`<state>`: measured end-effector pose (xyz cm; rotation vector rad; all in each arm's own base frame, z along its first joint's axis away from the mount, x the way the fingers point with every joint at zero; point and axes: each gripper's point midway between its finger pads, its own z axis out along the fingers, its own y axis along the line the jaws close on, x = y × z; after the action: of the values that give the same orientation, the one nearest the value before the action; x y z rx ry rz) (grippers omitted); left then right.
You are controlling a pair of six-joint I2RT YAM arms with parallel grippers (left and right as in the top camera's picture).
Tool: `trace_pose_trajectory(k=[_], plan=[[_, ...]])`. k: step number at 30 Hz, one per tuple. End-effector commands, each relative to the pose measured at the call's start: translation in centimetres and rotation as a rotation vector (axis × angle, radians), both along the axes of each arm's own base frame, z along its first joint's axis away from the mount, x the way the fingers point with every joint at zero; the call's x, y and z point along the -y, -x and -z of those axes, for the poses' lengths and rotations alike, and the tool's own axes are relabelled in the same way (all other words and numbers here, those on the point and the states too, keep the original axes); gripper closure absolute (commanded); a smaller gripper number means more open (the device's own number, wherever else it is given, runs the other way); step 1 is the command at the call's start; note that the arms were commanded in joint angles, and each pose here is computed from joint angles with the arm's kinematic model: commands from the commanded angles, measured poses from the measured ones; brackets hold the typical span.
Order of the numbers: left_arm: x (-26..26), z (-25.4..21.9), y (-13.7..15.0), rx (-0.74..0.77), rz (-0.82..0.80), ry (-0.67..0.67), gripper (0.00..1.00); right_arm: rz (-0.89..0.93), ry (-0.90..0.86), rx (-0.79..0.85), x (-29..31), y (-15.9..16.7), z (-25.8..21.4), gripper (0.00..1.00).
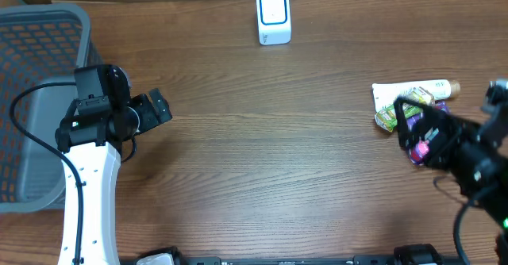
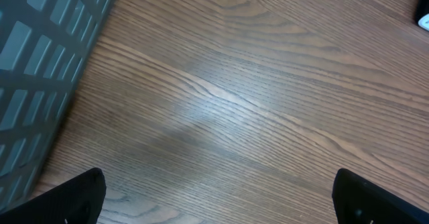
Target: Scan the item barcode
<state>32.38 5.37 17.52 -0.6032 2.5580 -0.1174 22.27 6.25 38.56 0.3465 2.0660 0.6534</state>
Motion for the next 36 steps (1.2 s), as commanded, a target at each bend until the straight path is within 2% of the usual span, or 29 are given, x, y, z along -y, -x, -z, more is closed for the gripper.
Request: trace_pose_trajectory(k=[1, 6, 11, 13, 15, 17, 26, 31, 36], plan=[[0.0, -0.2, 0.1, 0.008, 0.017, -0.009, 0.0, 0.004, 0.143, 0.018, 1.3, 1.2, 0.4, 0.0], [0.0, -0.2, 0.1, 0.008, 0.017, -0.009, 0.01, 0.099, 0.269, -0.101, 3.9, 1.6, 3.9, 0.0], [0.0, -0.2, 0.1, 0.008, 0.017, -0.009, 0.0, 0.121, 0.351, -0.216, 5.1, 1.8, 8.3, 0.0], [0.0, -0.2, 0.1, 0.008, 0.017, -0.009, 0.0, 0.086, 0.377, -0.138, 4.9, 0.9, 9.0, 0.0], [0.0, -0.2, 0.1, 0.008, 0.017, -0.009, 0.01, -0.04, 0.445, 0.035, 3.3, -0.1, 9.3, 0.0], [0.0, -0.2, 0.1, 0.008, 0.017, -0.009, 0.0, -0.083, 0.498, 0.162, 2.7, -0.5, 9.9, 0.0], [0.0, -0.2, 0.1, 0.008, 0.017, -0.009, 0.0, 0.034, 0.491, 0.62, 2.6, -1.9, 12.6, 0.0], [0.0, -0.2, 0.1, 0.008, 0.017, -0.009, 0.0, 0.078, 0.38, 0.663, 2.7, -1.7, 15.1, 0.0], [0.0, -0.2, 0.1, 0.008, 0.017, -0.009, 0.0, 0.113, 0.367, 0.646, 3.2, -1.8, 17.0, 0.0]])
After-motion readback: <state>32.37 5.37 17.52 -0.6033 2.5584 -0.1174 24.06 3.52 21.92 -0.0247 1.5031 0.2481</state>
